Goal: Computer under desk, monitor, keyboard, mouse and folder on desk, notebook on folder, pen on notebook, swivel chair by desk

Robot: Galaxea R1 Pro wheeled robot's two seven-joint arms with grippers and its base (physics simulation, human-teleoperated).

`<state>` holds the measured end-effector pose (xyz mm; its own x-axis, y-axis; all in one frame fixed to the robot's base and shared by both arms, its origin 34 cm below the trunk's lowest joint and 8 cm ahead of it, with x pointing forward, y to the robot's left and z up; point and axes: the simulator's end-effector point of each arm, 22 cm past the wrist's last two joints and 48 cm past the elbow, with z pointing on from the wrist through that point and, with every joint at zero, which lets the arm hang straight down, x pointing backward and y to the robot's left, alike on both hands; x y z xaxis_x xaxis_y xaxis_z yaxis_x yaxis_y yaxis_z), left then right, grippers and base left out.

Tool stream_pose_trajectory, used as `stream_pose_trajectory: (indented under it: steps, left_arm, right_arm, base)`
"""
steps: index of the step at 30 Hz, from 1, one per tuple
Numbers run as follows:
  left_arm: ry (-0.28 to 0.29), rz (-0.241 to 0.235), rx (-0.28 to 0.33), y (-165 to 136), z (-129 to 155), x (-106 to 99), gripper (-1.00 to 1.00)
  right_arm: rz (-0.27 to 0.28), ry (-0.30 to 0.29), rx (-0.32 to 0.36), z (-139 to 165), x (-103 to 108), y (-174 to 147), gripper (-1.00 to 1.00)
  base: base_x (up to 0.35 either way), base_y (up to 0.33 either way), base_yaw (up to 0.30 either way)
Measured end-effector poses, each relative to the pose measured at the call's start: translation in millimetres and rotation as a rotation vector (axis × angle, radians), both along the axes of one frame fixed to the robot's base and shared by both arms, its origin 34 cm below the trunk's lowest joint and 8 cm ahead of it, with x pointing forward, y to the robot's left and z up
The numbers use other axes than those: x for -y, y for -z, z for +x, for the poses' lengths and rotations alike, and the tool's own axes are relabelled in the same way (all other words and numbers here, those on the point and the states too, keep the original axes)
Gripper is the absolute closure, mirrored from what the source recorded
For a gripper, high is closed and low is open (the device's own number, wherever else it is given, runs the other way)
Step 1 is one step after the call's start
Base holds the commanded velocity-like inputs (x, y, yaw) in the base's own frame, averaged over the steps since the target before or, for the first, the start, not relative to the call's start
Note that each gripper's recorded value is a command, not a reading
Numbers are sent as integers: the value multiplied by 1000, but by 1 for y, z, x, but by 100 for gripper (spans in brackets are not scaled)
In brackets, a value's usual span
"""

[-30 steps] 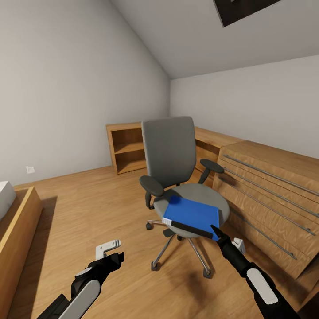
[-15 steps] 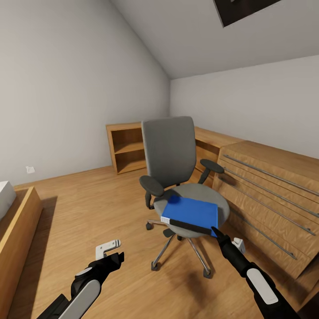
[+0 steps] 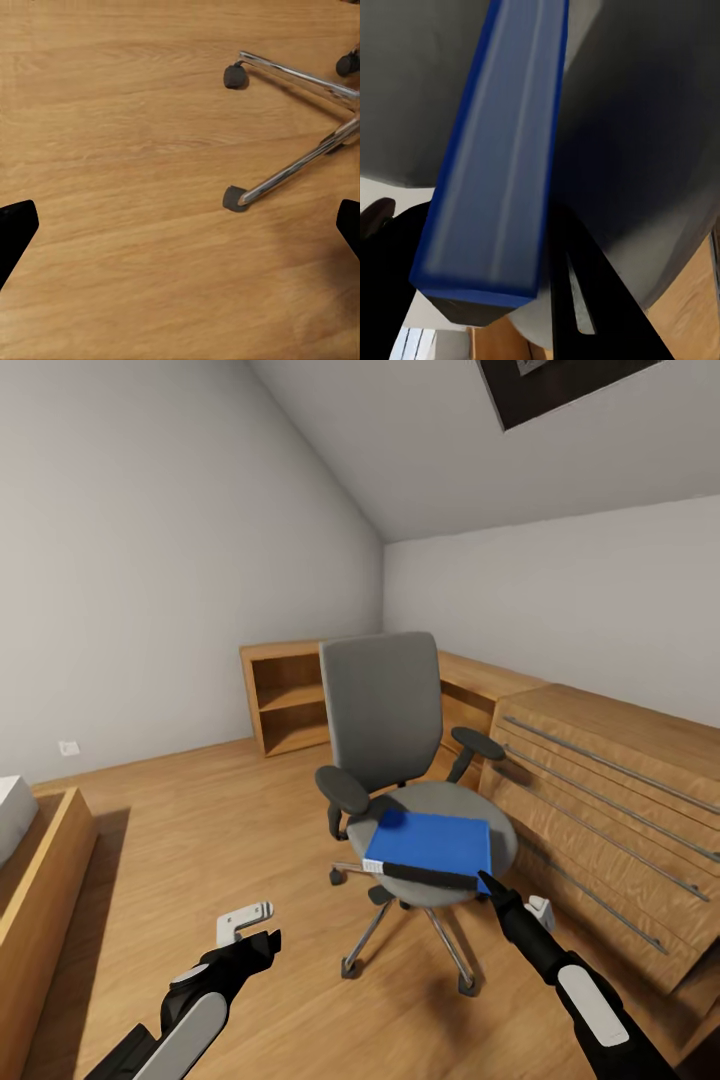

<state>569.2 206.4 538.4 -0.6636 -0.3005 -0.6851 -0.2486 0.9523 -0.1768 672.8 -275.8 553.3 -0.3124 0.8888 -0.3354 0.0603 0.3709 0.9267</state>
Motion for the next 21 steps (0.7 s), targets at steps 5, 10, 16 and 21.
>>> stream_pose_trajectory:
  steps: [5,10,16,21]
  left_arm:
    - [1,-1,-3,-10,2,0,-100]
    - [3,-3,-4,-21,4,1,-100]
    - [3,-3,-10,-32,7,1,-100]
    - [-1,3,-21,-37,7,-2,-100]
  right_arm:
    - [-2,6,5,3,4,-13,100]
    - [-5,7,14,7,7,-28,100]
    - [-30,12,62,16,18,-63,100]
    - [-51,18,71,19,30,-78,100]
  base:
    - [0,0,0]
    - [-2,0,0]
    - [-242,-53,0]
    - [-235,-49,0]
